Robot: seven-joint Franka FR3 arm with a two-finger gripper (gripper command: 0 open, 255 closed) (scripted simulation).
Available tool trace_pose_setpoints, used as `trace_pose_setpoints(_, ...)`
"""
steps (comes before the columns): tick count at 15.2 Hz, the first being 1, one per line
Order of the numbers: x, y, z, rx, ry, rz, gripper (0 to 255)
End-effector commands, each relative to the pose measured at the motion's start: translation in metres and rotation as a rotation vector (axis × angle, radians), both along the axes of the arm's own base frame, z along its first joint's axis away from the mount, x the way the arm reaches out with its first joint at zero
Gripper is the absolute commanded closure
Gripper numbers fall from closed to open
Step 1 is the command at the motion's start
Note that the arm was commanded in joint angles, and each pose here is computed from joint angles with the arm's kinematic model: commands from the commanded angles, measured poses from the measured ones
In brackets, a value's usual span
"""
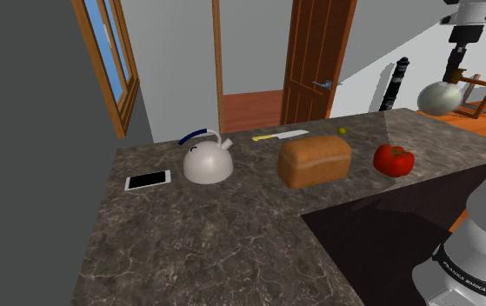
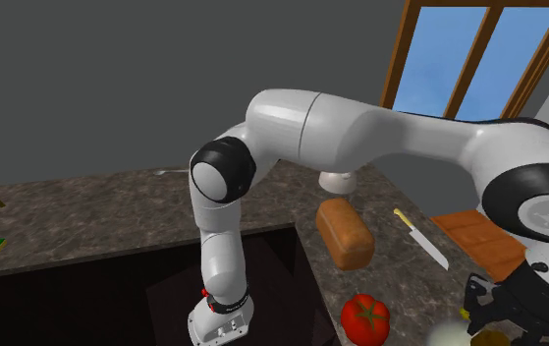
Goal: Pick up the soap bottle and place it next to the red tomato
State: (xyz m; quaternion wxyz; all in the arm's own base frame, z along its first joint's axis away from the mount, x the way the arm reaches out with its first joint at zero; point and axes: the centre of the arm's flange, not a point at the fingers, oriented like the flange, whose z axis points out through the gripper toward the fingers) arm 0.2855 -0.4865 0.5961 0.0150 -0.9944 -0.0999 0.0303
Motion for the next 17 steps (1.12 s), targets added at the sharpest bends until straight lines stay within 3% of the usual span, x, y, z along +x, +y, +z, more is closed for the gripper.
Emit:
trace_pose_setpoints(1,0.001,-0.001,-0.010,-0.001,-0.001,0.000,255)
trace_pose_setpoints(17,0.001,-0.001,-0.095,-0.001,-0.001,0.000,255)
